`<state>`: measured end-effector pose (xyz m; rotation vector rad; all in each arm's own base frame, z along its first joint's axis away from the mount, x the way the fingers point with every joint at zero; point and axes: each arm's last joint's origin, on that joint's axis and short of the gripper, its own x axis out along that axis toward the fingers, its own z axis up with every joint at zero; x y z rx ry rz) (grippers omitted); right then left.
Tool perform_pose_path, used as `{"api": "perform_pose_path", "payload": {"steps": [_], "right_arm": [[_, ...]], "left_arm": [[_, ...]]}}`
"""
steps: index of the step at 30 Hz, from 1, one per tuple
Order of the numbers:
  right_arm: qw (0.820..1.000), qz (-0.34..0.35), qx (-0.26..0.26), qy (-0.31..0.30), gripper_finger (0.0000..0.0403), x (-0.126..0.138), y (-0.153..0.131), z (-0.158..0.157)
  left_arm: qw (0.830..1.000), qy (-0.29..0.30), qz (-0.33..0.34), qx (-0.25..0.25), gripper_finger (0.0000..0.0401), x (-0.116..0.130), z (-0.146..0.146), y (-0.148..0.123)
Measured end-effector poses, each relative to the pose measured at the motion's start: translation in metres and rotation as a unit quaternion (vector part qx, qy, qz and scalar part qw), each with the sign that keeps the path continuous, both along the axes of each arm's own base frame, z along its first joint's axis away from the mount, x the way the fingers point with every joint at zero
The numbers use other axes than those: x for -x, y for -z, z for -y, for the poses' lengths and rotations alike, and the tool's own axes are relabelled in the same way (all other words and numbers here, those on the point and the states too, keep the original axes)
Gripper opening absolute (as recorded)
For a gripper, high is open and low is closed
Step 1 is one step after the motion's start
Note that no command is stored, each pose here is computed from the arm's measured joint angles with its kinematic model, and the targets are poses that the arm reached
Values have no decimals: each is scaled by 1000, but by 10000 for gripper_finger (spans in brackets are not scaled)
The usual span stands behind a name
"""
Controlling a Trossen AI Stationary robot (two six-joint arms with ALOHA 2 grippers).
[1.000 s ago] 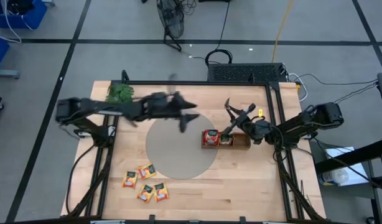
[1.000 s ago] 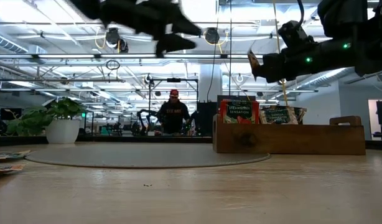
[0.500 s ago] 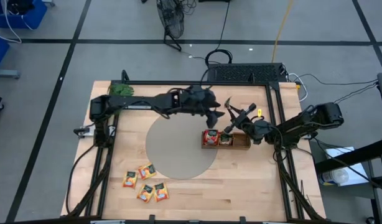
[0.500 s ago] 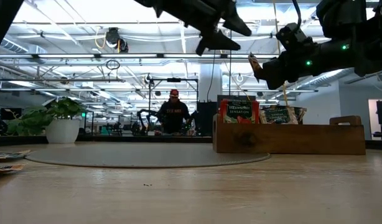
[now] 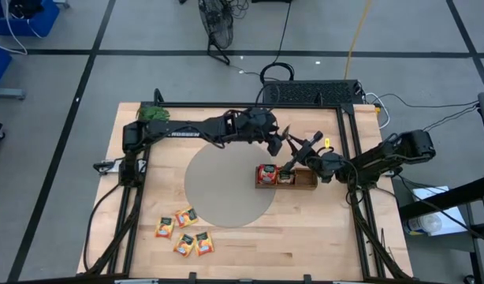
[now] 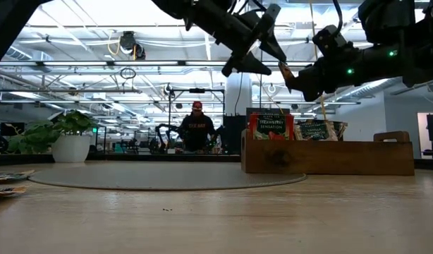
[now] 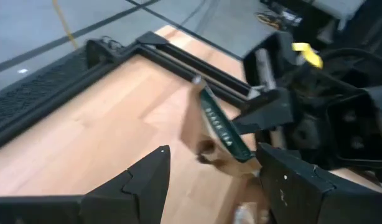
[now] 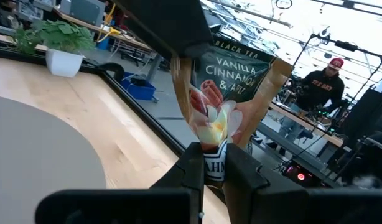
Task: Pick & Place Tea
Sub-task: Put the brown tea bag into the middle section of the wooden organizer
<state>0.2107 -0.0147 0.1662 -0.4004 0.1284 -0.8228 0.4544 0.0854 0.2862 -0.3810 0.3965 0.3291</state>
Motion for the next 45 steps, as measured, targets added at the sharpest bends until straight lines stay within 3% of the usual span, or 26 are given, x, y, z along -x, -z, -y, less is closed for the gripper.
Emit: {"api": "perform_pose_path", "payload": {"steps": [5,8,17,21,25,31,33,38,41,45], "right_arm": [[1000,1,0,0,24,0,0,0],[1000,1,-1,2,24,0,0,0],[1000,10,-8,0,24,0,0,0],[1000,9,-8,0,24,0,0,0],[1000,14,-9,-9,36,-1,-1,0],[999,26,-32,-17,79,0,2,-1],[998,39,-37,-31,89,-1,0,-3],[997,39,-40,-55,103,-1,-1,-8],[990,17,-43,-135,102,-4,-6,-16],[964,-68,-118,-229,97,-22,-21,-22]], "left_arm": [[1000,-5,1,-6,229,0,-3,-1],[1000,0,3,-19,200,0,-3,-1],[998,48,24,-21,15,-2,-3,-4],[997,60,15,-42,6,-2,-3,-3],[993,56,-14,-98,4,6,-1,-12],[976,-11,-73,-207,3,37,7,-51],[969,-4,-105,-224,2,46,13,-55],[959,49,-174,-220,1,56,35,-48],[953,97,-210,-195,1,55,46,-34],[945,160,-230,-171,1,43,64,-10]]}}
